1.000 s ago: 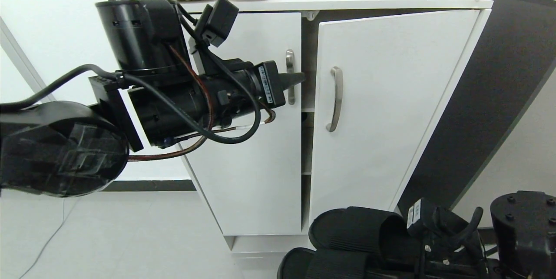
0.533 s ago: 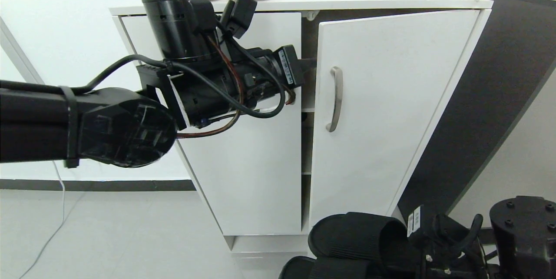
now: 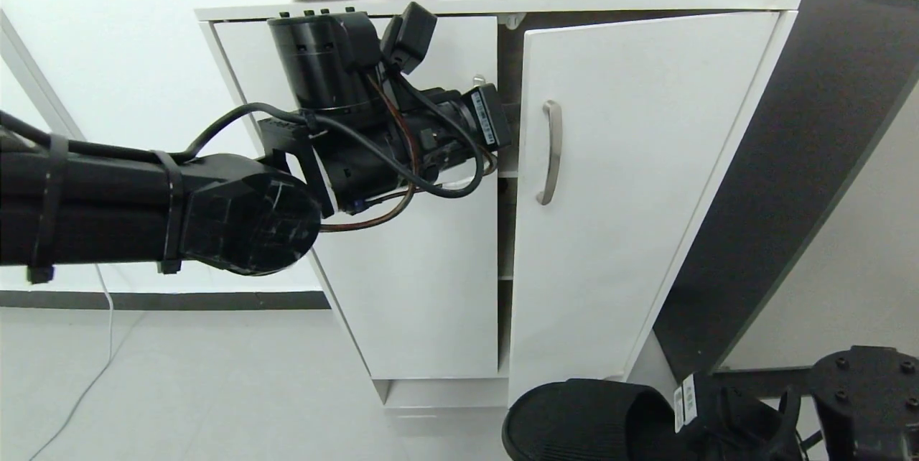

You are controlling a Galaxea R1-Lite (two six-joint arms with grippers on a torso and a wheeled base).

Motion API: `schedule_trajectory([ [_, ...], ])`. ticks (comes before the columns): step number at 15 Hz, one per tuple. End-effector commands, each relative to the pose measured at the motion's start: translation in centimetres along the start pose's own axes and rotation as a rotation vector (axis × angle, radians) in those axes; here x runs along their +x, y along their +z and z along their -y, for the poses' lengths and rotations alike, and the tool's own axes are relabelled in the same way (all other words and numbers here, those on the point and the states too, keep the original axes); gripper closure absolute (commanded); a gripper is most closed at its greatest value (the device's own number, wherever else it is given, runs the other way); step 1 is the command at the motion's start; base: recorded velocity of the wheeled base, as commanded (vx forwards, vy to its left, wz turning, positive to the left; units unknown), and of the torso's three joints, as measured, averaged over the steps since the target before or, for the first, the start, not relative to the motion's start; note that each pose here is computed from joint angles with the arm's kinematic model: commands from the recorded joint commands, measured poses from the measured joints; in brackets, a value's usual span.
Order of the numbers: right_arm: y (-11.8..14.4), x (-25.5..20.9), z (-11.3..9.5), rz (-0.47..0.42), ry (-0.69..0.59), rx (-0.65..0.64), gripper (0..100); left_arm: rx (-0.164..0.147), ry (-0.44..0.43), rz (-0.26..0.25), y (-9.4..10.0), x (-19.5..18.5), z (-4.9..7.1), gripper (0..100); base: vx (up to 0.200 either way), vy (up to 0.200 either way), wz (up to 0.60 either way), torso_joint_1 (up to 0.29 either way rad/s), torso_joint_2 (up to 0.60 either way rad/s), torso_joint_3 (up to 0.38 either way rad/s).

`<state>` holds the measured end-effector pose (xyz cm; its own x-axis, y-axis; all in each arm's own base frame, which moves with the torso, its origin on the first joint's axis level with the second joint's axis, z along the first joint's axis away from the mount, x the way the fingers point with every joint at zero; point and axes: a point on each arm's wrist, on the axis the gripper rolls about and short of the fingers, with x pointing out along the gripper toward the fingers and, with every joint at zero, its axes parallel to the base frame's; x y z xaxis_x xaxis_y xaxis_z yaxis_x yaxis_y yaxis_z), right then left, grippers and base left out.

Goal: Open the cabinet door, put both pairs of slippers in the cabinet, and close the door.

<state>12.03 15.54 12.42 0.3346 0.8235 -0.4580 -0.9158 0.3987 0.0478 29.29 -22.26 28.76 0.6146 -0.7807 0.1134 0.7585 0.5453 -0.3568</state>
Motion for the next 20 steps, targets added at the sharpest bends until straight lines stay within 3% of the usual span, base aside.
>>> schedule_trajectory([
  [1,-0.3,-0.1,-0.2,-0.008,0.007,-0.011,100,-0.002,-0.03,-0.019,-0.9,0.2,1.1,100,-0.2,0.0,0.0,-0.007,0.01,0.002],
  [3,-0.4,-0.4,-0.3,-0.003,0.023,-0.022,100,-0.004,-0.113,-0.05,-2.7,0.7,3.9,100,-0.2,0.0,0.0,0.002,0.0,0.0],
  [5,-0.6,-0.5,-0.4,-0.006,0.042,-0.022,100,-0.002,-0.205,-0.036,-3.7,0.8,6.7,100,-0.2,0.0,0.0,0.005,0.0,0.007],
  [6,-0.6,-0.5,-0.4,-0.006,0.042,-0.024,100,-0.001,-0.225,-0.024,-3.8,1.0,7.2,100,0.0,0.0,0.0,0.0,0.0,0.0],
  [8,-0.6,-0.5,-0.4,-0.003,0.041,-0.025,100,0.001,-0.222,-0.014,-3.7,1.0,7.0,100,0.0,0.0,0.0,0.0,0.0,0.0],
  [12,0.4,0.2,0.8,0.028,-0.028,-0.009,100,0.031,-0.099,0.065,-0.5,-0.6,2.8,100,0.0,0.0,0.0,0.0,0.0,0.0],
  [13,0.9,0.4,1.9,0.038,-0.096,0.016,100,0.07,-0.033,0.096,1.1,-3.0,1.3,100,0.0,0.0,0.0,0.0,0.0,0.0],
  [14,1.4,0.4,2.5,0.055,-0.12,0.034,100,0.112,0.011,0.105,2.1,-5.0,0.9,100,0.0,0.0,0.0,0.0,0.0,0.0],
  [15,1.4,0.4,2.5,0.055,-0.12,0.034,100,0.112,0.011,0.105,2.1,-5.0,0.9,100,0.0,0.0,0.0,0.0,0.0,0.0],
  [16,3.1,0.8,4.0,0.099,-0.243,0.077,100,0.116,0.151,0.089,3.8,-10.3,1.2,100,0.0,0.0,0.0,0.0,0.0,0.0],
  [17,3.7,1.0,4.3,0.112,-0.31,0.092,100,0.11,0.206,0.074,4.2,-11.8,1.4,100,0.0,0.0,0.0,0.0,0.0,0.0],
  [18,5.3,2.1,5.1,0.152,-0.485,0.174,100,0.102,0.332,0.052,5.2,-16.7,3.2,100,0.0,0.0,0.0,0.0,0.0,0.0],
  [20,6.6,3.9,6.4,0.18,-0.661,0.245,100,0.177,0.444,0.047,5.3,-23.2,6.1,100,0.0,0.0,0.0,0.0,0.0,0.0],
])
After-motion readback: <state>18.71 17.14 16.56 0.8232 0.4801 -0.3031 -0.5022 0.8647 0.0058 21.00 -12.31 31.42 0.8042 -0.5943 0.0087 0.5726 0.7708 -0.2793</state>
